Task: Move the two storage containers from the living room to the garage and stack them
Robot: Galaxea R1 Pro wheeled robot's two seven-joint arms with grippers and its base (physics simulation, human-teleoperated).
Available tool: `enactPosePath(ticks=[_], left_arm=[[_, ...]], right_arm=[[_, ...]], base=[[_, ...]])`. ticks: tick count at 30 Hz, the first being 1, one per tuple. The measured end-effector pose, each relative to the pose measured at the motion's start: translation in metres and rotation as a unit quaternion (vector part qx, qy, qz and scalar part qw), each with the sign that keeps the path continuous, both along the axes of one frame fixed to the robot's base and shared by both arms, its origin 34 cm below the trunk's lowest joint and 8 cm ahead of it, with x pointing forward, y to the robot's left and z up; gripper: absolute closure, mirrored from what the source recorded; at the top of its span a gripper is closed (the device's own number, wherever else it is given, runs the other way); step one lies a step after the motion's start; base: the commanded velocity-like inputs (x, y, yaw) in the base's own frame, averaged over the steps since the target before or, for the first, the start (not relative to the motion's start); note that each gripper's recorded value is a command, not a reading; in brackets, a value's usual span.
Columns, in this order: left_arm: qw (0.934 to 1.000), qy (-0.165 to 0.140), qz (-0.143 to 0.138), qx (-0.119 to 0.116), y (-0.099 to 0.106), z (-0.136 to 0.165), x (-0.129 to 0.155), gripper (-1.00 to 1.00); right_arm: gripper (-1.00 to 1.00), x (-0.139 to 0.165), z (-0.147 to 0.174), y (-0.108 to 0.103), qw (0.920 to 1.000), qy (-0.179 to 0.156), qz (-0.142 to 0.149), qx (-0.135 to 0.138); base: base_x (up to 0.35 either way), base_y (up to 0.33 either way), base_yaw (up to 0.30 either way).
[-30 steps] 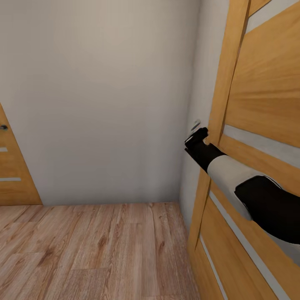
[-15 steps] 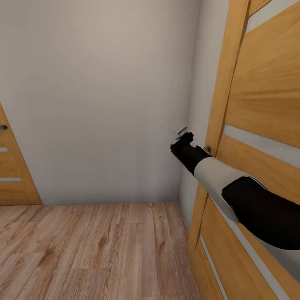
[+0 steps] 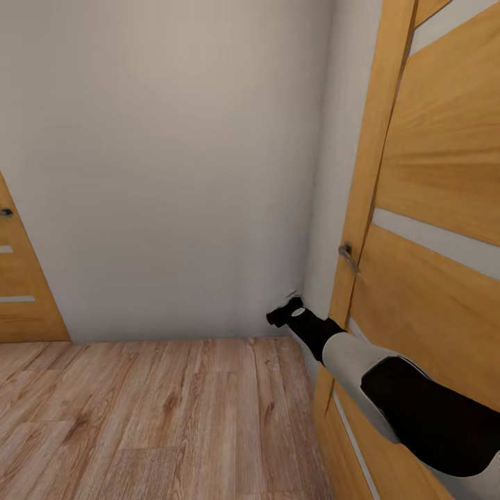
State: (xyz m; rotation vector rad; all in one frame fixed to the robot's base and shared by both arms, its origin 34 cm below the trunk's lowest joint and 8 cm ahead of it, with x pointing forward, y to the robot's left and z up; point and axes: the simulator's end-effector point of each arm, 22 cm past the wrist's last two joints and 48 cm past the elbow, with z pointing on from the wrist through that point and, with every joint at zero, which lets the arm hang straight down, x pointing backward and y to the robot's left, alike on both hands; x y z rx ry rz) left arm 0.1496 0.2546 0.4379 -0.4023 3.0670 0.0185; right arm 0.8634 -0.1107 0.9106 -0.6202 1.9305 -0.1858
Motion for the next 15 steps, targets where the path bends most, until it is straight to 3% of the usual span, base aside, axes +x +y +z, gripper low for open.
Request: enactPosePath(ticks=[3,6,15], left_arm=[[1.0,0.0,0.0,0.0,0.0,0.0,0.0,-1.0],[1.0,0.0,0.0,0.0,0.0,0.0,0.0,-1.0],[1.0,0.0,0.001,0.001,0.001,0.0,0.0,-1.0]], right_arm=[[-1.0,-0.011,-0.014,0.02,0.9979,0.027,0.033,0.049],[-1.0,-0.02,-0.028,0.026,0.9943,0.05,0.044,0.083],[-1.0,-0.027,-0.038,0.027,0.9919,0.065,0.046,0.1]], base=[[0.0,0.0,0.0],[0.0,0.0,0.0],[0.0,0.0,0.0]])
